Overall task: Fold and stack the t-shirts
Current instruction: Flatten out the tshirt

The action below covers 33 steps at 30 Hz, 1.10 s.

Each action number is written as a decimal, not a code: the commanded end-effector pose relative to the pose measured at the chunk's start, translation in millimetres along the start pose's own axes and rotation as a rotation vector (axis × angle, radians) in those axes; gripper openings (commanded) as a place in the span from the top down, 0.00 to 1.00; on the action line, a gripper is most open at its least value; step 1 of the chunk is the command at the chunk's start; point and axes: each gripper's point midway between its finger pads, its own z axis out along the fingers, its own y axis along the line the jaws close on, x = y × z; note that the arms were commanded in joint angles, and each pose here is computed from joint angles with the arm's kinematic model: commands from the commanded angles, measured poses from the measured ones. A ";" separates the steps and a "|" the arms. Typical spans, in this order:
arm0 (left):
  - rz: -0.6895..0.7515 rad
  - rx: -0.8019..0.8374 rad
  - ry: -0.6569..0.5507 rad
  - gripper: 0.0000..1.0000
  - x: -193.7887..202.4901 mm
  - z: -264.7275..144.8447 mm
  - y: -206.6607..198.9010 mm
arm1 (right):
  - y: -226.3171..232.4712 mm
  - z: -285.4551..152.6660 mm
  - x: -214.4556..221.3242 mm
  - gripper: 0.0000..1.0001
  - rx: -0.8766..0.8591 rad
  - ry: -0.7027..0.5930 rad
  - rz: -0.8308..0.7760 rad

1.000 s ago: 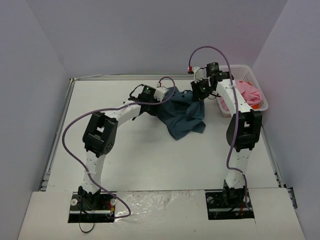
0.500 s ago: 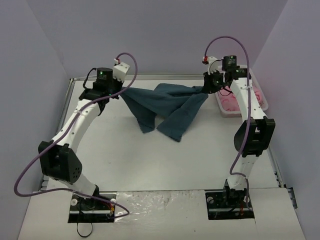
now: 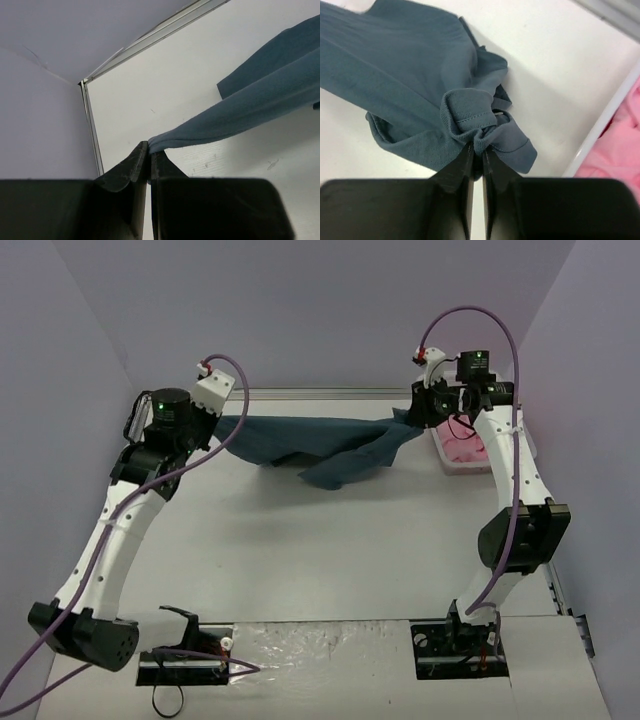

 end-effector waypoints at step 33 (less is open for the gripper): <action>-0.143 0.197 0.176 0.98 92.4 12.6 -35.0 | 190.8 0.2 189.7 0.52 -0.638 0.310 -0.752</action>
